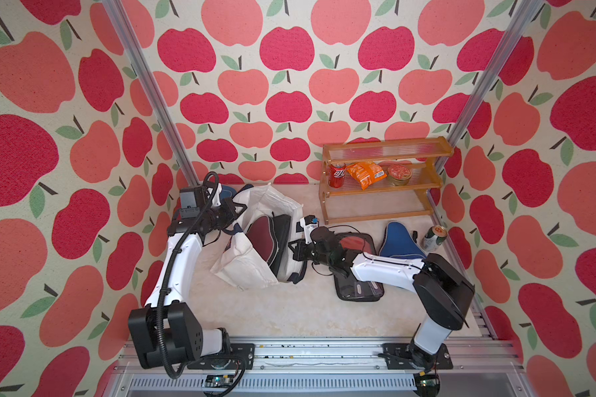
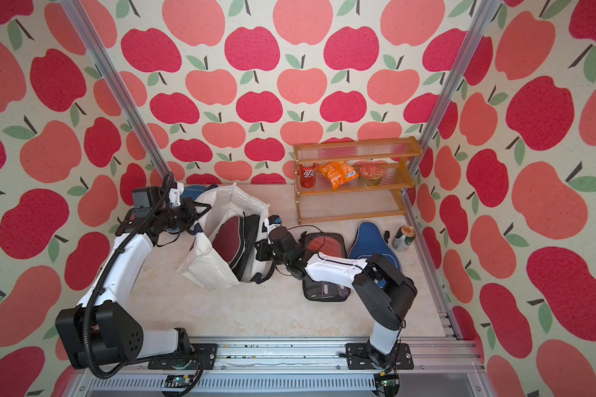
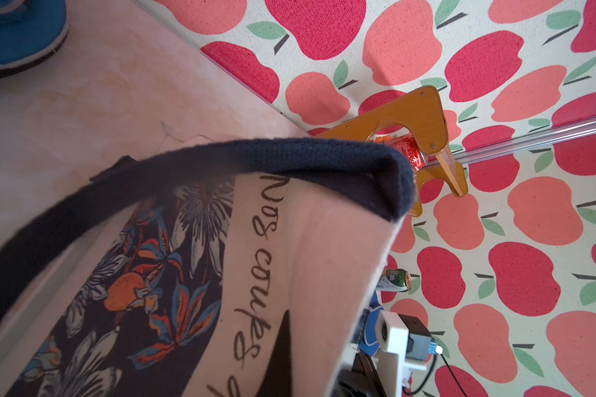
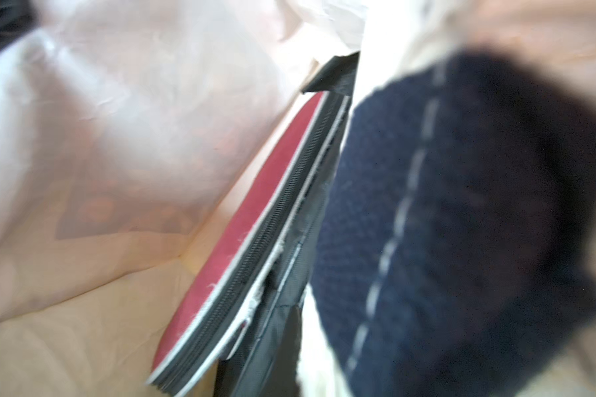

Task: Remove the ping pong set from the canvas bag
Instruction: Adjust the canvas bag at the center of the board.

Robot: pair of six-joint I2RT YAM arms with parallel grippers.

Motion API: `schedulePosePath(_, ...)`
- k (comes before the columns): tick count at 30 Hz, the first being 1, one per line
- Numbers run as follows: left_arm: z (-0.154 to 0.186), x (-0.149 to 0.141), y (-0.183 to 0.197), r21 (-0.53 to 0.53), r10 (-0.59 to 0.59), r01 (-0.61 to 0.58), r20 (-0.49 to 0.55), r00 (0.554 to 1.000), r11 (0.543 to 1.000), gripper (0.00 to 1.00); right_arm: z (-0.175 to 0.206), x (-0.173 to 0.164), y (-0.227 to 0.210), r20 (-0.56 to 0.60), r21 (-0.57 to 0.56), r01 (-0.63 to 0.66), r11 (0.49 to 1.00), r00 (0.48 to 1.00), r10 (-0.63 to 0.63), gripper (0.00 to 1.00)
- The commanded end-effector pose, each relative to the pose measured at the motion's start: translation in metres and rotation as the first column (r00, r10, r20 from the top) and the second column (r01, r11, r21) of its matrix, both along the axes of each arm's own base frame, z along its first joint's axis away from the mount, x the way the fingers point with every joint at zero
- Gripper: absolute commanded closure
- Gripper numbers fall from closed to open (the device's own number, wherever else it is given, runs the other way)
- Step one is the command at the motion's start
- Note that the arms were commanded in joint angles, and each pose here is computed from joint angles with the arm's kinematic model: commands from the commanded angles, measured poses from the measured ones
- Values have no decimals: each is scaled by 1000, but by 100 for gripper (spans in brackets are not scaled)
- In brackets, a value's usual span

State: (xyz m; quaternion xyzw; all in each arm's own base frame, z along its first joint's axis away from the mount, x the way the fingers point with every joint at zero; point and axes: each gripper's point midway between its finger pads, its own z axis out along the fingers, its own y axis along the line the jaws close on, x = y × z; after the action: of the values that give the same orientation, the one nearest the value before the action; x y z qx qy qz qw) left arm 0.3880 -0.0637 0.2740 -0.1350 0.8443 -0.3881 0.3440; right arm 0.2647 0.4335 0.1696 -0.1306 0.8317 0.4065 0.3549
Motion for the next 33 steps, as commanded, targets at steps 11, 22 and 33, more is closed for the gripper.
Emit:
schedulePosePath(11, 14, -2, -6, 362, -63, 55, 10, 998, 931, 85, 62, -23, -28, 129, 93, 218, 971, 965, -229, 100)
schedulePosePath(22, 97, -5, 10, 538, -21, -127, 260, 966, 834, 18, 79, -15, -29, 110, 107, 173, 979, 977, -185, 100)
schedulePosePath(33, 83, -17, -31, 681, -184, 13, 180, 966, 732, 8, 95, -9, -26, 80, 114, 135, 984, 986, -145, 100)
